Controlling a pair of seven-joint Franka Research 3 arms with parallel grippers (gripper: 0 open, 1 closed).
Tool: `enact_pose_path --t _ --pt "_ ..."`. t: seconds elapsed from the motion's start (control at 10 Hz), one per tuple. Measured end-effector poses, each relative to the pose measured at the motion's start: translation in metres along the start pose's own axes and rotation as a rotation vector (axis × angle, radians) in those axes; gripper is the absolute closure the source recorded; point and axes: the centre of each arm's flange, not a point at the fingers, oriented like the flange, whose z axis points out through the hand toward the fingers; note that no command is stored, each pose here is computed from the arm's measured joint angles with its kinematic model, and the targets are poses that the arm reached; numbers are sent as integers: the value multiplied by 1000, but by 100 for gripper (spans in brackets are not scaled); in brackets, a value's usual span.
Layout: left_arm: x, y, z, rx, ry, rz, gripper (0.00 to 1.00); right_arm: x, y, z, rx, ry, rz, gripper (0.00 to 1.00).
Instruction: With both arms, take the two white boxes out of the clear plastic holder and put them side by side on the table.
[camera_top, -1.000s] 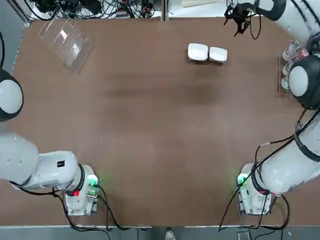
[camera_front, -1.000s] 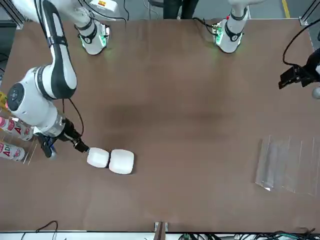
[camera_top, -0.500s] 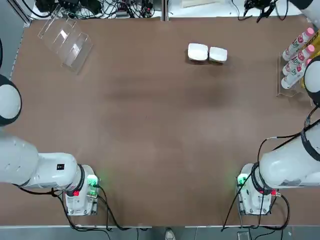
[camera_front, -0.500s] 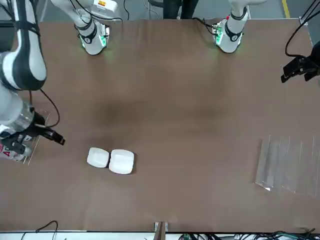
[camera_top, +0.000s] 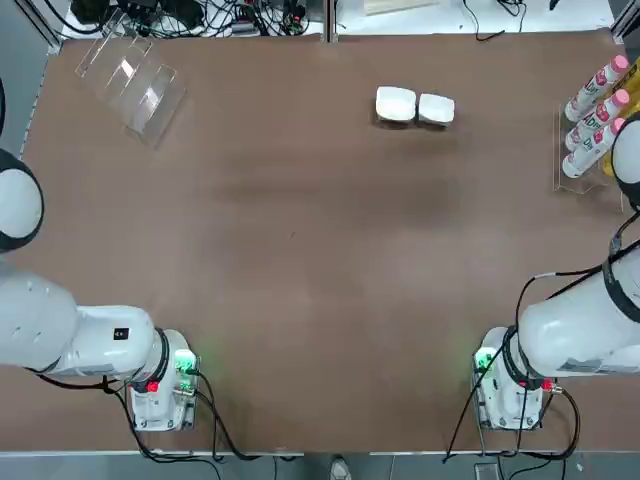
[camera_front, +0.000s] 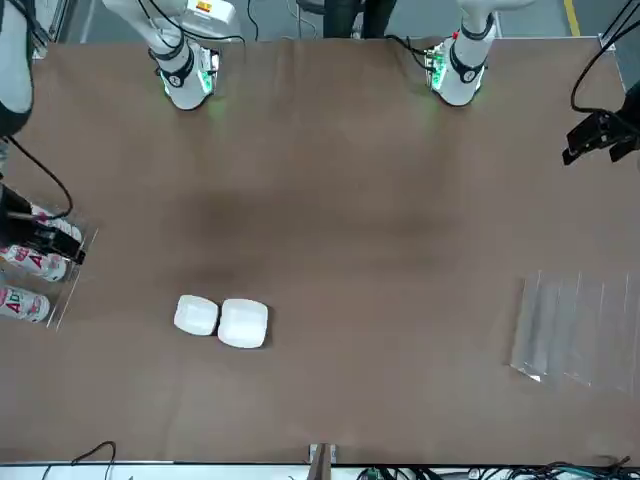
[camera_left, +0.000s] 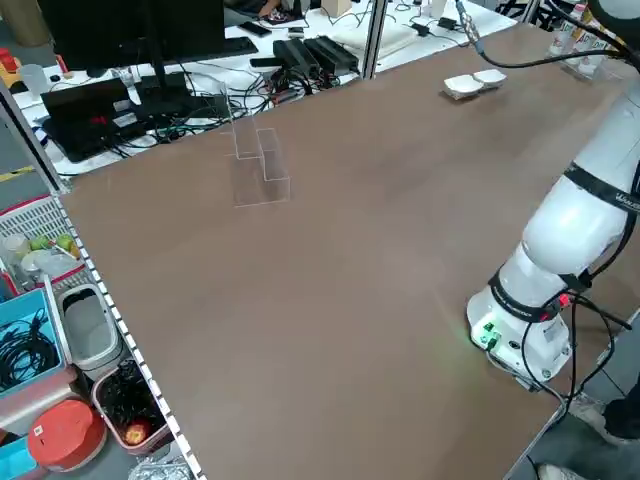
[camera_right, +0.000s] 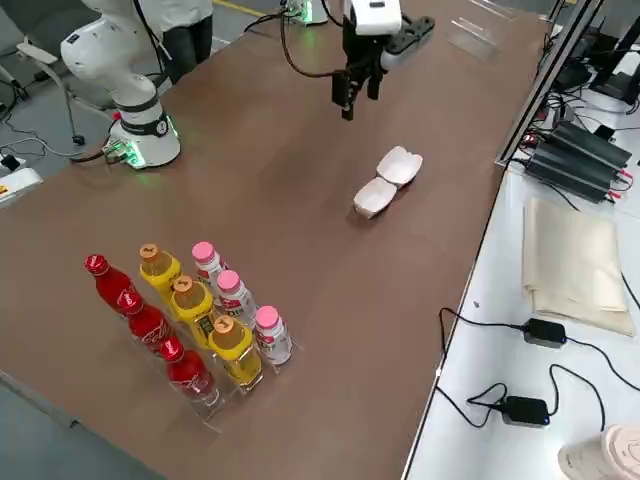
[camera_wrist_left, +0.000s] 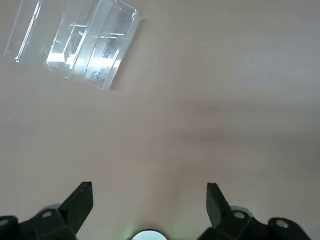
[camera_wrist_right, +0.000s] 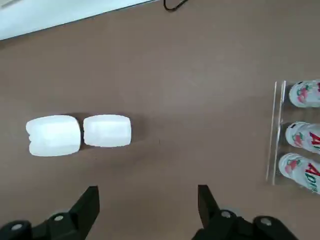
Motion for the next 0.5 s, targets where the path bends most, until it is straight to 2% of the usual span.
enact_pose_path --t 0.3,0.5 --pt "0 3 0 0 -1 6 0 -9 5 -28 -7 -35 -1 12" --pt "0 15 3 1 -5 28 0 -15 12 -45 -8 -22 8 12"
